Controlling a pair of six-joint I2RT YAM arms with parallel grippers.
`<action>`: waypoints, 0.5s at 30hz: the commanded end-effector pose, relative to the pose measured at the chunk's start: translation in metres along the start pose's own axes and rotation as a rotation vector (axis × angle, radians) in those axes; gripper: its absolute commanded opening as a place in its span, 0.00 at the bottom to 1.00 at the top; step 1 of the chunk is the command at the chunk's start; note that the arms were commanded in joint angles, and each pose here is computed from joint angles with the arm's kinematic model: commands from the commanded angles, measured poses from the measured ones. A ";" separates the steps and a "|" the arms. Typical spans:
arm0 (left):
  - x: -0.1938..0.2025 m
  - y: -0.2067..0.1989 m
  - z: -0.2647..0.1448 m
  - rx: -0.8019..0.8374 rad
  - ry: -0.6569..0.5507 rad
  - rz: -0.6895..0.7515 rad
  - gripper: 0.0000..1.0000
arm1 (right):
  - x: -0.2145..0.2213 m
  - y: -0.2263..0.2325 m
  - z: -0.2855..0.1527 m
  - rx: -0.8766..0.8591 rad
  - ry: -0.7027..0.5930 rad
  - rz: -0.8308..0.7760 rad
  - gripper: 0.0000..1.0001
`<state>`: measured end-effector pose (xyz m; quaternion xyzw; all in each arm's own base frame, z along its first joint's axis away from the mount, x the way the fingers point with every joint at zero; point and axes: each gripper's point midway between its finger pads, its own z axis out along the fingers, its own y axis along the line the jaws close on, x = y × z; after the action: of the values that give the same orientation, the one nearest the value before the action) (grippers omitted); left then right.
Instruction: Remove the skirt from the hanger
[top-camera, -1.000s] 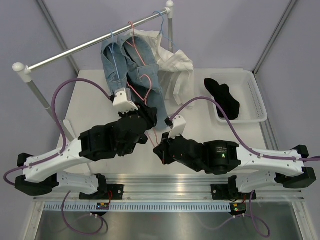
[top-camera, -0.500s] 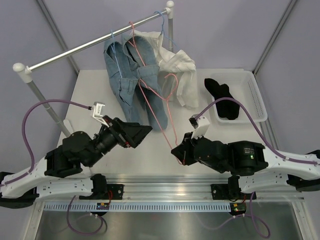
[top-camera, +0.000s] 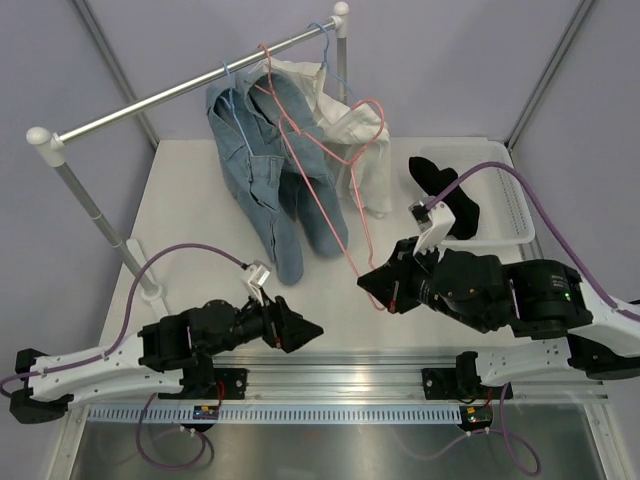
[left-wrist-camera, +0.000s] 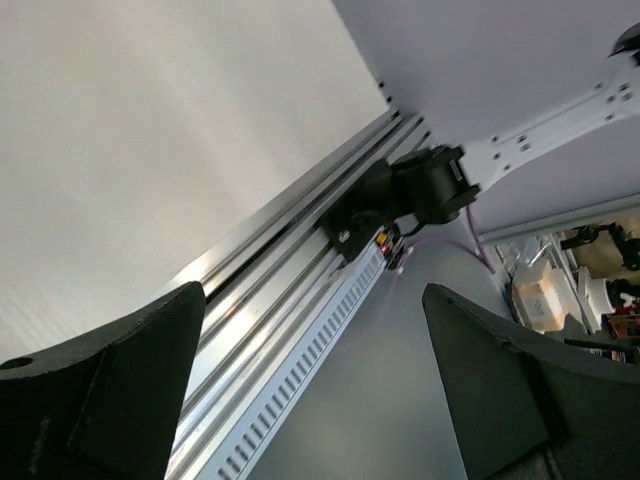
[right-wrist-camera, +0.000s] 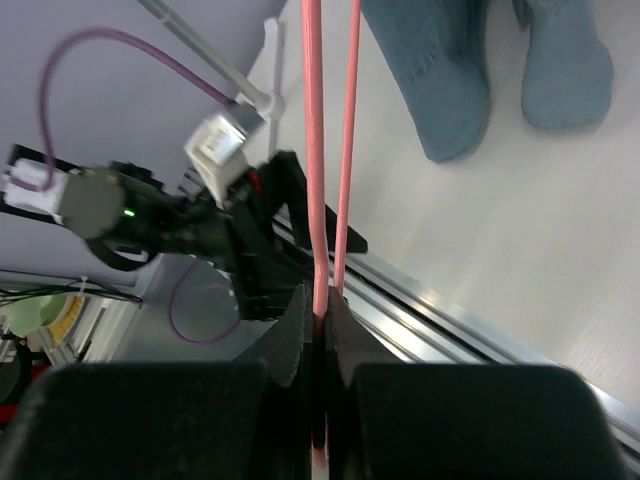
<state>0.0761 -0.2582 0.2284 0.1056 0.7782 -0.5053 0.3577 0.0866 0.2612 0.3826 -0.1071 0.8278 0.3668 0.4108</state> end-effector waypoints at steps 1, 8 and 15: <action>0.010 -0.008 -0.004 0.093 0.005 -0.095 0.93 | -0.026 0.008 -0.006 0.024 -0.055 -0.070 0.00; 0.036 0.021 0.006 0.018 0.049 -0.117 0.93 | -0.040 0.061 0.006 -0.082 -0.033 -0.143 0.00; 0.064 0.058 0.024 -0.143 0.110 -0.150 0.96 | -0.012 0.113 0.053 -0.115 0.084 -0.186 0.00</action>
<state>0.0687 -0.2581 0.1453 0.0704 0.8340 -0.4648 0.2889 0.0828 0.3535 0.4332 -0.1885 0.8091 0.3659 0.4195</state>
